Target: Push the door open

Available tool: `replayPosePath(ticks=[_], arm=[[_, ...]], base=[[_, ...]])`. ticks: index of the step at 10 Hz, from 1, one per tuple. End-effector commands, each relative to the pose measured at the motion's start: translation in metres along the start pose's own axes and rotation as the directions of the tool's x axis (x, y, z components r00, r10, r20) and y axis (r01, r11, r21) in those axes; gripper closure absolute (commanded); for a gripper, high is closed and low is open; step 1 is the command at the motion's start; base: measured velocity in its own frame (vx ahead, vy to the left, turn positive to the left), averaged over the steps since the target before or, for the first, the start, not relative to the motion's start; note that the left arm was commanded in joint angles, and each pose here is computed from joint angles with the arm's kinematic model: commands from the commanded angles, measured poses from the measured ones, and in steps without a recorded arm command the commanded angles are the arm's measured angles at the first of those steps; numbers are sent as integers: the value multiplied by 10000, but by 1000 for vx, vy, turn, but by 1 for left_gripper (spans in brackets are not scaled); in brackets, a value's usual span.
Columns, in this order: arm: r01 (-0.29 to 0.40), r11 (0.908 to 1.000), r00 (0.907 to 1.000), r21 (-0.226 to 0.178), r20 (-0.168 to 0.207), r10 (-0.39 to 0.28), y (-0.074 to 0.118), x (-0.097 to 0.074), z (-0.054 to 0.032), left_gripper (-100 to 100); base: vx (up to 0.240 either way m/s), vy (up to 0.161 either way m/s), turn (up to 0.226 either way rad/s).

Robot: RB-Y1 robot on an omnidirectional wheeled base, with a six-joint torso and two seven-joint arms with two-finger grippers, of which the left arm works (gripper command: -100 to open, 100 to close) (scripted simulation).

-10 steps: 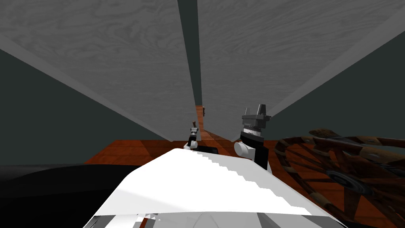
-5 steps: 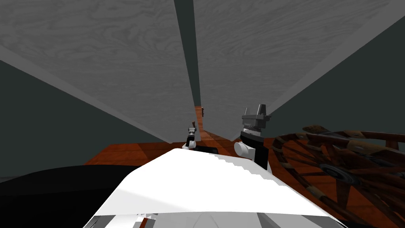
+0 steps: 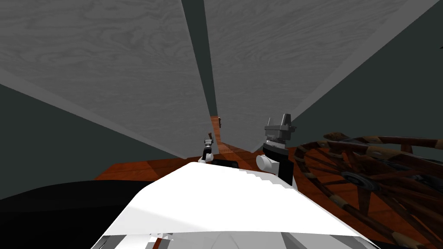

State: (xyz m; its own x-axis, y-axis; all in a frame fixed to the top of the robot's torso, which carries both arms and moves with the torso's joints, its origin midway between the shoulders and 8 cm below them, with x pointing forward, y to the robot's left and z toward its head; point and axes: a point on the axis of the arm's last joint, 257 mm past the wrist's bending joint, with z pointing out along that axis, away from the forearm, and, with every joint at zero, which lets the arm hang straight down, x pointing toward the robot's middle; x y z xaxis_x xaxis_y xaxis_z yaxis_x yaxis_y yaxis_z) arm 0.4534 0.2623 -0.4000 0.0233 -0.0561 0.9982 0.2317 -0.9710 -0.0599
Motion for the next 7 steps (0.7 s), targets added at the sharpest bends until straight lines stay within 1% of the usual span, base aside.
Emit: replayPosePath(ticks=[1,2,7], arm=[[-219,9987,9997,453,76,215,-313,-70,18,100],[-242,9976,9997,654,112,235,-412,-85,16,100],[-242,9976,9997,654,112,235,-412,-85,16,100]], base=[[9,10,-39],[7,3,-69],[6,3,-7]])
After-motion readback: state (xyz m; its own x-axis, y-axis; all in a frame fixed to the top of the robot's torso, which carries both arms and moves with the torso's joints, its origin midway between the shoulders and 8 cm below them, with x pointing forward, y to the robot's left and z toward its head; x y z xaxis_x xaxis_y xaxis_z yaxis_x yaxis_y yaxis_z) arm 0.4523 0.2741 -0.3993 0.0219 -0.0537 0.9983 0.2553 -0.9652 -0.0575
